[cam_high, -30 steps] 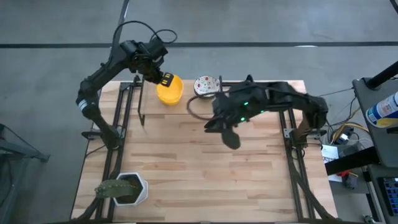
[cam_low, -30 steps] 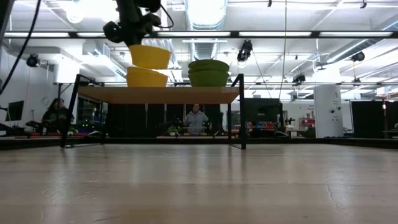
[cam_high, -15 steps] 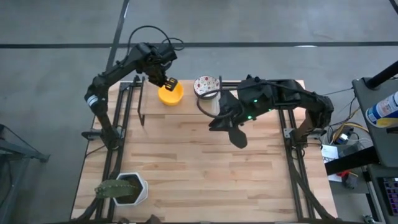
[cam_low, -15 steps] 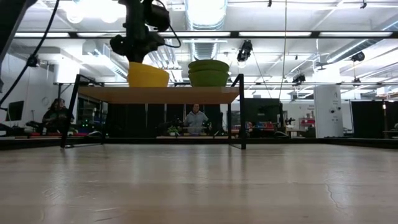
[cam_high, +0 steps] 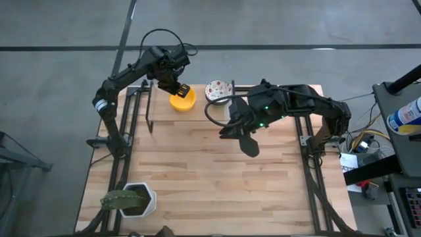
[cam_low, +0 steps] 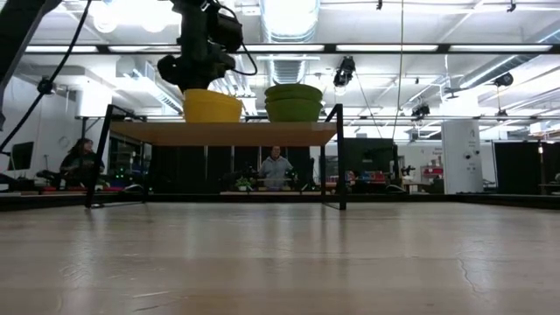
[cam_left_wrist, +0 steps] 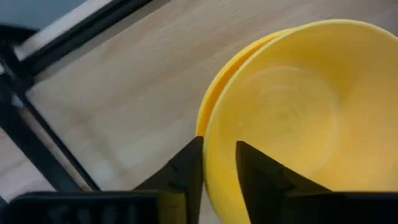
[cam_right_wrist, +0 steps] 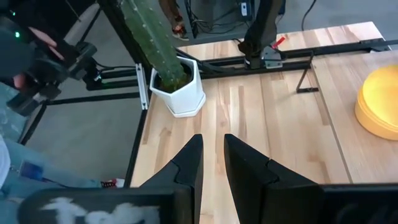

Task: Pick & Place Mini bowls
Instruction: Stack the yellow bowl on top of the yellow bowl on the shelf, then return to Home Position

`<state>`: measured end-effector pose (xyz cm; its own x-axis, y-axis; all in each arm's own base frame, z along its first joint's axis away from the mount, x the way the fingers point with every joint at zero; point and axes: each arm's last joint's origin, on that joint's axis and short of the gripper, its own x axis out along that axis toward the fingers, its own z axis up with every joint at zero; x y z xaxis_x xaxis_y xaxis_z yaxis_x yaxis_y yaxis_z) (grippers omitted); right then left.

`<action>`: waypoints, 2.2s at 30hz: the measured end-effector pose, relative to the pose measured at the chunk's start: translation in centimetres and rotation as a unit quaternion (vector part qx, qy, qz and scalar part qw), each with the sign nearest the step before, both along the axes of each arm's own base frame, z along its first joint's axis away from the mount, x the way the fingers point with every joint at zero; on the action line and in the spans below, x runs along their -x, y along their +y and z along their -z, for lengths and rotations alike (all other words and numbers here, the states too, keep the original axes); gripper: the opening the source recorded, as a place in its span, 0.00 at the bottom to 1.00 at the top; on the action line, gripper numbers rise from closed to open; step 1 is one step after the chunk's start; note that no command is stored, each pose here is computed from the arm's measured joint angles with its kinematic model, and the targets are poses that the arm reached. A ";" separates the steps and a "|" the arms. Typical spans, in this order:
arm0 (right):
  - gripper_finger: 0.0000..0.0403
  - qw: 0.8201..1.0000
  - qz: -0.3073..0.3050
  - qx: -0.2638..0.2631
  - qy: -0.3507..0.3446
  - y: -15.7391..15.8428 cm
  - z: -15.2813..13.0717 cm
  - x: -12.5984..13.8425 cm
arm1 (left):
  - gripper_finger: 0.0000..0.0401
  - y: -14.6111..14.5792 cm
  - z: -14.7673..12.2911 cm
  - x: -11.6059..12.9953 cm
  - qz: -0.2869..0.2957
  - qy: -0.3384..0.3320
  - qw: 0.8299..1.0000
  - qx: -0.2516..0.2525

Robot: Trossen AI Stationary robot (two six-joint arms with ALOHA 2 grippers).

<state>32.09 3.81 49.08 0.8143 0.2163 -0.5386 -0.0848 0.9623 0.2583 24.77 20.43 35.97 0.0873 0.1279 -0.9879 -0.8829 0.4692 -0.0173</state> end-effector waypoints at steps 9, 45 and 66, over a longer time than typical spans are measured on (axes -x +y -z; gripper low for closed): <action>0.15 1.000 0.001 -0.001 0.004 0.0 0.2 -0.1 | 0.31 -2.0 -3.5 2.6 -0.013 -0.048 0.998 -0.034; 0.02 0.994 0.030 0.044 -0.093 -1.2 0.0 0.1 | 0.00 -18.9 -8.6 8.1 0.240 -0.517 0.806 -0.161; 0.02 0.986 0.082 0.031 -0.140 -1.9 10.7 6.5 | 0.00 -20.4 2.7 16.0 0.341 -0.577 0.709 -0.220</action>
<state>25.64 1.87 38.39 0.9544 0.0431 -0.2953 0.0133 0.9824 0.1864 8.74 0.00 33.24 0.9947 -0.0585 -0.0846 0.0344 0.9643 -0.2627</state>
